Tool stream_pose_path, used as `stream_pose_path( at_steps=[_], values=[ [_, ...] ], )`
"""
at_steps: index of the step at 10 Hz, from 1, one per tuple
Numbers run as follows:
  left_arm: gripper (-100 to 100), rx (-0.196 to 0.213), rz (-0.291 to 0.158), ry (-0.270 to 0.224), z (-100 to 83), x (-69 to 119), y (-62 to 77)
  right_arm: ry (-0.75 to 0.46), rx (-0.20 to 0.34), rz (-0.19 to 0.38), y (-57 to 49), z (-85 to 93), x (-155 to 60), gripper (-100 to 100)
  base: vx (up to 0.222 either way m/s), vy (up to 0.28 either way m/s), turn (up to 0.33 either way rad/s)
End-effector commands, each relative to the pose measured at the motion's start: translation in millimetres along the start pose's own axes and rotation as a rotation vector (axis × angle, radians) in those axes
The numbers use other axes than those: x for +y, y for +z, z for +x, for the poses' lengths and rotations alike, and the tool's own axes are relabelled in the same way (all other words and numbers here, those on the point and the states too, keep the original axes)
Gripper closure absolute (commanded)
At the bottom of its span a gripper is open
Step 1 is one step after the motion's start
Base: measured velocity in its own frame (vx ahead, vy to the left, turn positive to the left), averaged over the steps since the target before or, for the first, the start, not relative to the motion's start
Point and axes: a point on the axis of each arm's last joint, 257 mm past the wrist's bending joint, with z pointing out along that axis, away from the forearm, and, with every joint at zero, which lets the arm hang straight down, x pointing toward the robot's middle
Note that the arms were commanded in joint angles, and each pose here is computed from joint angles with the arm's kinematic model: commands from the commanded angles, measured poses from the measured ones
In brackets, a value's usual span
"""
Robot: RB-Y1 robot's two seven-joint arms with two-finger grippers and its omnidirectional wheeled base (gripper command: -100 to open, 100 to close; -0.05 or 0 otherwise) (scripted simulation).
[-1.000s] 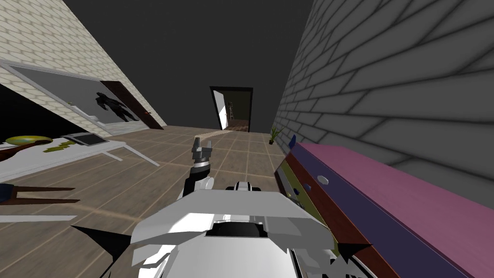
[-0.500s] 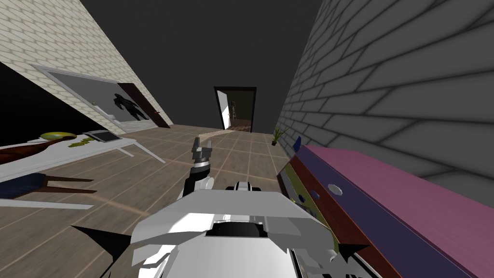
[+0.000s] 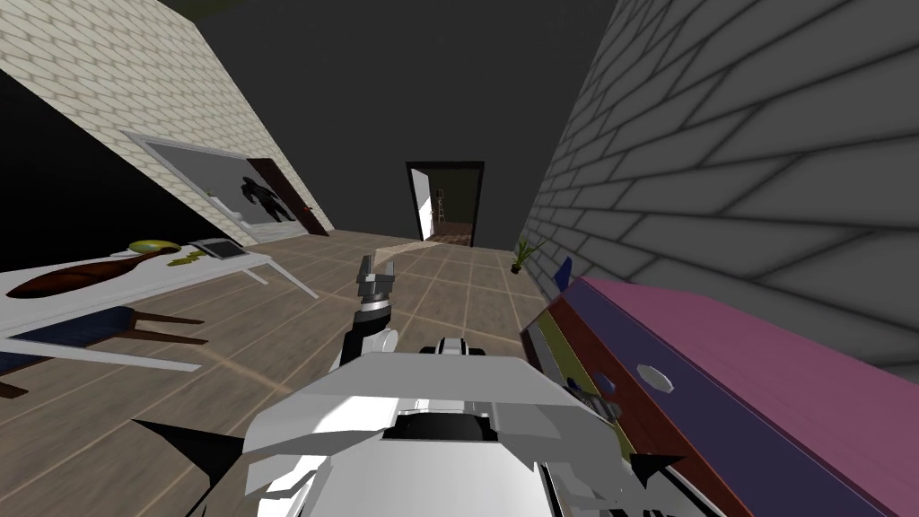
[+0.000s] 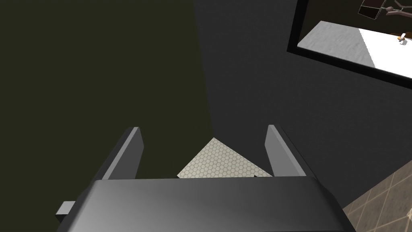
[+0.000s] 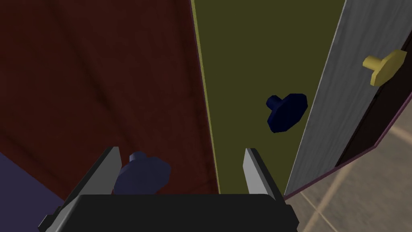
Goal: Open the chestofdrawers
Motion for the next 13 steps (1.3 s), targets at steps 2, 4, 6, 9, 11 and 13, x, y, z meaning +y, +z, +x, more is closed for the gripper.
stream_pose_path(
  at_steps=[2,4,6,9,11,13],
  values=[
    [0,0.0,0.0,0.0,0.0,0.0,0.0,-0.067,-0.008,0.113,14.4,2.5,-40,-100,0.036,0.011,0.075],
    [0,0.0,0.0,0.0,0.0,0.0,0.0,-0.057,-0.005,0.099,10.2,4.7,-34,-100,0.019,-0.046,0.008],
    [0,0.0,0.0,0.0,-0.1,0.0,0.0,-0.058,-0.006,0.098,11.8,4.0,-35,100,0.009,-0.038,0.002],
    [0,0.0,0.0,0.0,0.1,0.0,0.0,-0.058,-0.007,0.101,15.8,-1.6,-40,100,0.01,0.167,-0.003],
    [0,0.0,0.0,0.0,0.1,0.0,0.0,-0.058,-0.008,0.1,17.4,-4.4,-42,100,0.033,0.203,-0.005],
    [0,0.0,0.0,0.0,0.0,0.0,0.0,-0.048,0.017,0.114,12.5,-11.9,-40,100,-0.028,0.103,0.084]
  ],
)
